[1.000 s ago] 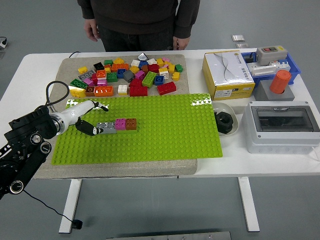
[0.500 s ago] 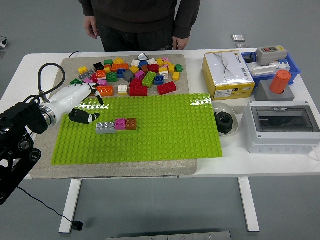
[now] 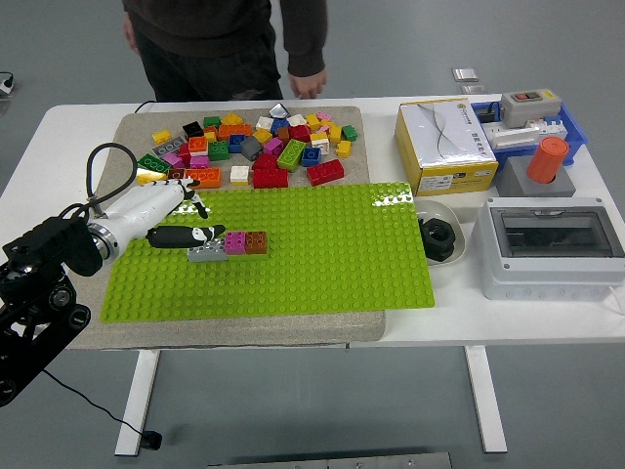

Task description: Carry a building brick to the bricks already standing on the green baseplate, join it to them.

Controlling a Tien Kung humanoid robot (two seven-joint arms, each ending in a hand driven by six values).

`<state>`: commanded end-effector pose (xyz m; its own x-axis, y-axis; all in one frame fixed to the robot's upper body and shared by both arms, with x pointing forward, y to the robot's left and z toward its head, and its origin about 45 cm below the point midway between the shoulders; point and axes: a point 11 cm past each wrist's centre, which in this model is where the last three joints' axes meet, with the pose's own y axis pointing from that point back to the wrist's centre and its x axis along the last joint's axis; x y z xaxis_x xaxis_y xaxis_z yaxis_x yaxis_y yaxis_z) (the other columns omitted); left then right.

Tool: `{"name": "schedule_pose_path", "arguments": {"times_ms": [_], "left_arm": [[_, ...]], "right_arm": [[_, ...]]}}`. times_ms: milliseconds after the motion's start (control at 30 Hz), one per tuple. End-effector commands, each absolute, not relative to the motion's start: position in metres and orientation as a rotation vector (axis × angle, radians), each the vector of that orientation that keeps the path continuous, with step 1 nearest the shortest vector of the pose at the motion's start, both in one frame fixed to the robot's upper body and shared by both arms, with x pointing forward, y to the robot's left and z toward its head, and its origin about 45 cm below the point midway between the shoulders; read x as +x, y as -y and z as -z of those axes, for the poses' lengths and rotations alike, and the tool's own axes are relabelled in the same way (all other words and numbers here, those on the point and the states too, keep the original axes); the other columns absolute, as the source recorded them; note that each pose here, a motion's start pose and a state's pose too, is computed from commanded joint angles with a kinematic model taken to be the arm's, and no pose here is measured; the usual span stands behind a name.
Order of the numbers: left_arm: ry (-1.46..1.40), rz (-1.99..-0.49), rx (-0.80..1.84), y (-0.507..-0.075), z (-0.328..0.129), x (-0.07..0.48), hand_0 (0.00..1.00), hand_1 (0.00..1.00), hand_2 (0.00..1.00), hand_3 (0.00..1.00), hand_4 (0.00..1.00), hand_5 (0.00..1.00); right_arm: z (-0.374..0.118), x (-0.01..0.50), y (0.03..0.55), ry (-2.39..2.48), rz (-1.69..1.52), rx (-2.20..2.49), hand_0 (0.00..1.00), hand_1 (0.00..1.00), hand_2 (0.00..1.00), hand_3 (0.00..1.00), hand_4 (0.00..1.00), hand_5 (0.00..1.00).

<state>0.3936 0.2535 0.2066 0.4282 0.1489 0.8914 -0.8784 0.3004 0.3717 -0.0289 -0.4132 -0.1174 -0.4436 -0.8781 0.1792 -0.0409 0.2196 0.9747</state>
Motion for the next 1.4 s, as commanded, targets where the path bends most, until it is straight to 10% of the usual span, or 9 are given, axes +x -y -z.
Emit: {"name": "schedule_pose_path", "arguments": {"times_ms": [1400], "left_arm": [[0.777, -0.805, 1.099, -0.264, -0.168, 0.388, 0.998, 0.998, 0.998, 0.66, 0.716, 0.998]], "right_arm": [[0.117, -0.021, 0.413, 1.711, 1.318, 0.876, 0.652, 0.637, 0.749, 0.82, 0.82, 0.989]]}}
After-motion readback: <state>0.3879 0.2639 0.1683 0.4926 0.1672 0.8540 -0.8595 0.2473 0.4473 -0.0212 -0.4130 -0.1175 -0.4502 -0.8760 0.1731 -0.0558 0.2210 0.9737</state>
